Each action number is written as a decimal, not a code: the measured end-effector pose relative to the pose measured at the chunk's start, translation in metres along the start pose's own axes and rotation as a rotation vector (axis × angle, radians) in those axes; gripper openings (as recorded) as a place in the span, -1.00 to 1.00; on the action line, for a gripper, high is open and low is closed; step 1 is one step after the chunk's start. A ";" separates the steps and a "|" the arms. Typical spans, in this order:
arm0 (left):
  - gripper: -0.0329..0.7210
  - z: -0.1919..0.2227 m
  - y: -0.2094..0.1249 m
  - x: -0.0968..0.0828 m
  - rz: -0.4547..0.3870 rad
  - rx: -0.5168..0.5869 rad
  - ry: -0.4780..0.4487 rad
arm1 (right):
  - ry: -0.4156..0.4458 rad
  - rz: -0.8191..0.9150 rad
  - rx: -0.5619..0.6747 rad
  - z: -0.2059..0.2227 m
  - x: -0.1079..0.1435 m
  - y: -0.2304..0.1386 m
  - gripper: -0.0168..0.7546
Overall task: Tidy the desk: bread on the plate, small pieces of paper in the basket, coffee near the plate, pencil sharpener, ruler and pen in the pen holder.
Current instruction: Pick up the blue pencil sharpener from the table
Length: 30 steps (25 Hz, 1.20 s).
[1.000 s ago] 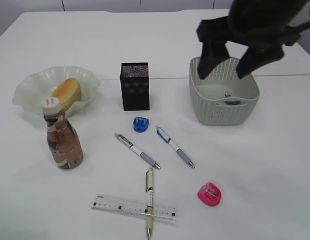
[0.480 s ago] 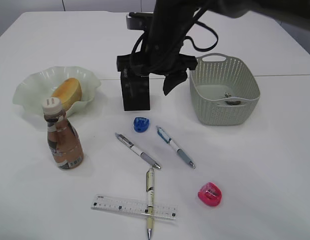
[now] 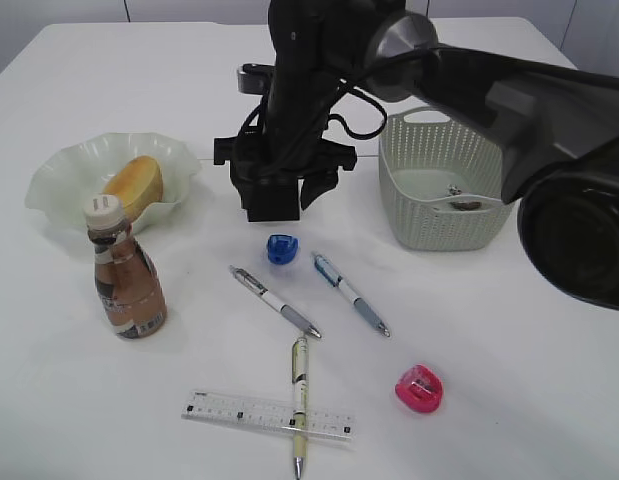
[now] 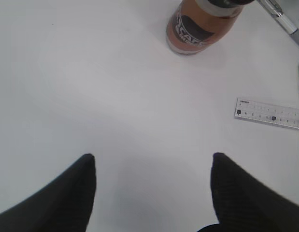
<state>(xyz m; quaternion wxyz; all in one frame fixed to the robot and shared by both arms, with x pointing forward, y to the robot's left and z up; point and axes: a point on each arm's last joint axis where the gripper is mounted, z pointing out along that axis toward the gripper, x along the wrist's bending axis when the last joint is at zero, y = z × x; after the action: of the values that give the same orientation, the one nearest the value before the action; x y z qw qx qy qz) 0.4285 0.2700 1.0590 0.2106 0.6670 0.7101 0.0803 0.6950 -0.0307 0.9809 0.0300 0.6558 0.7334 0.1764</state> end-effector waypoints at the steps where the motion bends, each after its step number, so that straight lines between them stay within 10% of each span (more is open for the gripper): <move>1: 0.52 0.000 0.000 0.000 0.000 0.000 0.000 | -0.006 0.003 0.003 0.004 -0.001 0.000 0.56; 30: 0.52 0.000 0.001 0.000 0.000 -0.006 -0.001 | -0.082 0.064 0.085 0.074 -0.014 -0.013 0.56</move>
<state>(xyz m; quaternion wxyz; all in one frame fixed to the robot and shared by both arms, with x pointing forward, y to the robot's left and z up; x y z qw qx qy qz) 0.4290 0.2700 1.0592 0.2128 0.6664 0.7098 0.0822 0.7050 -0.0288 0.9055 0.0266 0.6862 0.7171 0.1191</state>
